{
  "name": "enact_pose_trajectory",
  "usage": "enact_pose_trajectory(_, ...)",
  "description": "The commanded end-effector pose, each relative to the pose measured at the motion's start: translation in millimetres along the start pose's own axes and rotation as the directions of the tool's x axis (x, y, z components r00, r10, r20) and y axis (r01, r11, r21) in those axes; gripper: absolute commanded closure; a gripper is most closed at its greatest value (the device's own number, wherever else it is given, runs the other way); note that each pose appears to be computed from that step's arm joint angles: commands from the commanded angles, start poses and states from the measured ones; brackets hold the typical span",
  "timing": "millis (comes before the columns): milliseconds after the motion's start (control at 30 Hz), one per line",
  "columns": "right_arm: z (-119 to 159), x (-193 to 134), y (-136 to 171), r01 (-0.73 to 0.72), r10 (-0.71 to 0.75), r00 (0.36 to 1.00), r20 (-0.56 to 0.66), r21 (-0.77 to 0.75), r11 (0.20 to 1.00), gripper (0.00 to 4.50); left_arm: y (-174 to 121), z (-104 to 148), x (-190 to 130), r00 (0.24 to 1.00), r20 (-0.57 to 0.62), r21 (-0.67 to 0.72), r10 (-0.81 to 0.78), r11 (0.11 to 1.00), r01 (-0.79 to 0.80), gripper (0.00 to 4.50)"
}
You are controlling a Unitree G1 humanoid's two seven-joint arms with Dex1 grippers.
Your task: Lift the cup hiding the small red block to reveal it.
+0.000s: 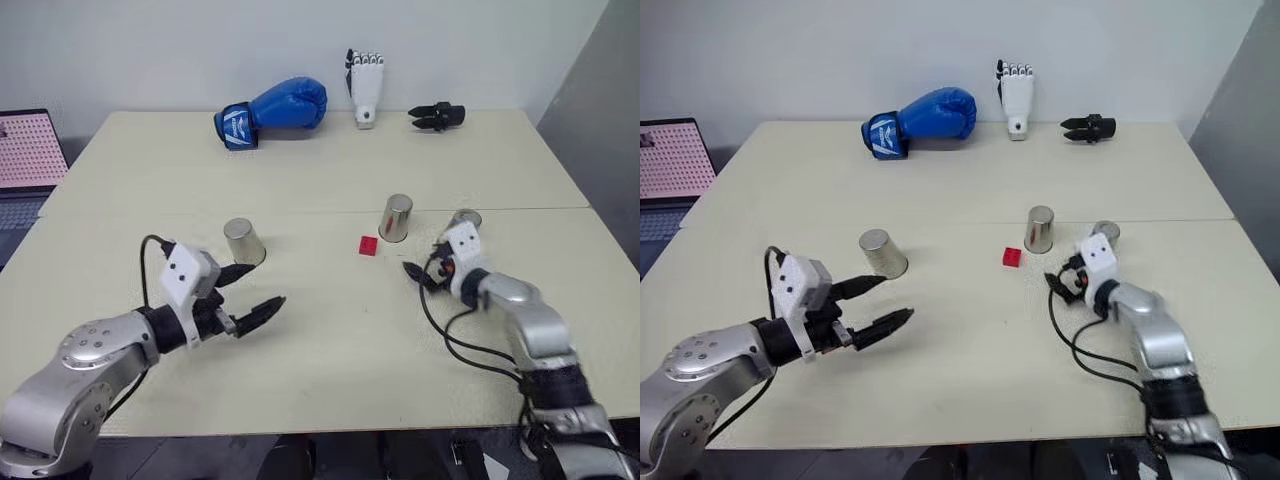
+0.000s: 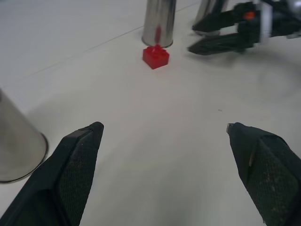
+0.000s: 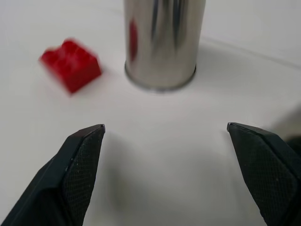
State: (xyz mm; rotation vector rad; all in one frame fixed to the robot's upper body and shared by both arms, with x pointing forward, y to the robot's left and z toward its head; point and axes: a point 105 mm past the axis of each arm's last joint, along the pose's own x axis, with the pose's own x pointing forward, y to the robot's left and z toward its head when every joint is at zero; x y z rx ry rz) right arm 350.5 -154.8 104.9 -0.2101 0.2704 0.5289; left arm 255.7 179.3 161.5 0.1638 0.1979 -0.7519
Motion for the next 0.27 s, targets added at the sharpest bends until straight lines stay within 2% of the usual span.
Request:
enact_pose_trajectory(33,29.9,-32.6,9.2,-0.080,0.083,0.995,0.063,-0.051,0.995,0.05,6.2,21.6,-1.7,0.999,0.039,-0.022,-0.004,1.000,0.005,0.00)
enact_pose_trajectory(133,40.7,-56.0,12.3,-0.146,0.149,0.988,0.050,-0.066,0.987,0.05,9.1,29.8,-2.5,0.999,0.022,-0.035,-0.031,0.999,0.032,0.00)
enact_pose_trajectory(267,53.3,-80.6,7.5,-0.176,0.179,0.984,0.021,-0.086,0.981,0.05,10.7,23.0,-13.9,0.995,-0.050,-0.077,-0.090,0.993,0.086,0.00)
